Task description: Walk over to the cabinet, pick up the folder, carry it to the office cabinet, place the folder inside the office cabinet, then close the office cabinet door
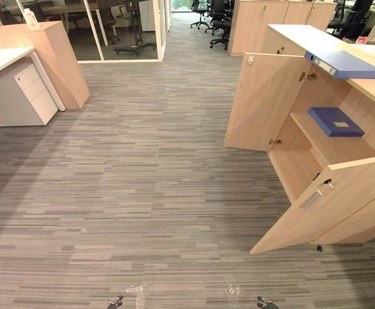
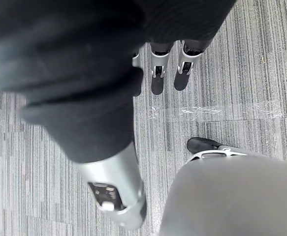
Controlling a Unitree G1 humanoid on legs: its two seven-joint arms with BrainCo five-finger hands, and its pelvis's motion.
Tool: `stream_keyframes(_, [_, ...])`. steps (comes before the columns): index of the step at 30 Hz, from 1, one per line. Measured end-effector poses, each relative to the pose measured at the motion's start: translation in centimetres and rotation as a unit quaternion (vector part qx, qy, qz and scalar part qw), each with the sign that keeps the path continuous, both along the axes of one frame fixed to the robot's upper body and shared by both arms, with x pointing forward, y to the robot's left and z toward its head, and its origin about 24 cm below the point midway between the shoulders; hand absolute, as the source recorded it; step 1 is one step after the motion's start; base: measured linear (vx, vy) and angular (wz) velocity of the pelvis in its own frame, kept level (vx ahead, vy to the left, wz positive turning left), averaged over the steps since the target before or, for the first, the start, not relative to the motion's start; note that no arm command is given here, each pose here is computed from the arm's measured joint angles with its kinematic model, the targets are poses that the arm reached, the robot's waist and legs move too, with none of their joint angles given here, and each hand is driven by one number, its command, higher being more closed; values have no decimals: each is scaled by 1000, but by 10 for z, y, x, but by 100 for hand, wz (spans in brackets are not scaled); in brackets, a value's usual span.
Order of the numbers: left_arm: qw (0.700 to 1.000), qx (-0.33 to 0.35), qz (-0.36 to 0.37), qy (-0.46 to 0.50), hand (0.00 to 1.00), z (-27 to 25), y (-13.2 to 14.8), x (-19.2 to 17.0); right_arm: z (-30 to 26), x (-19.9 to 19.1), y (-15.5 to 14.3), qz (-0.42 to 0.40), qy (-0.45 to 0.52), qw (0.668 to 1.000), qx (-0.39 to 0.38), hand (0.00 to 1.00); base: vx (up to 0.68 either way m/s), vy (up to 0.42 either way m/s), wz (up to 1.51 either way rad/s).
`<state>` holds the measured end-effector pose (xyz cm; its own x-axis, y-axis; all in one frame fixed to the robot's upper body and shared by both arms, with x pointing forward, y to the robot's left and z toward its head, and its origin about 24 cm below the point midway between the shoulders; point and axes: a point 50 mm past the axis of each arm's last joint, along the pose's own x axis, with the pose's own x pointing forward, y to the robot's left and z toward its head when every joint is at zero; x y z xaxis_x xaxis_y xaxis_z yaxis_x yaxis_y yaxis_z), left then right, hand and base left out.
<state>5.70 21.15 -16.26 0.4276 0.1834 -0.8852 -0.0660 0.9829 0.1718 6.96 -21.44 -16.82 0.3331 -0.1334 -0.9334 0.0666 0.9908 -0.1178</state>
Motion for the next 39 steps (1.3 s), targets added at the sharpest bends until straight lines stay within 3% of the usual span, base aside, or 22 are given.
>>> stream_keyframes(5, [999,-23,26,-2,0,-1,-1,0,1,3,-1,1,-4,1000,3,0,34,-16,-2])
stream_keyframes(31, [1000,-19,18,-12,0,0,0,4,1,7,-1,4,-9,1000,5,0,-6,-1,3])
stream_keyframes(34, [998,-20,42,-45,0,5,4,24,3,13,-1,-8,-18,1000,11,0,-112,6,38])
stream_keyframes(39, [995,-27,84,-47,0,4,3,16,3,10,-5,-27,-16,999,13,0,-11,38,2])
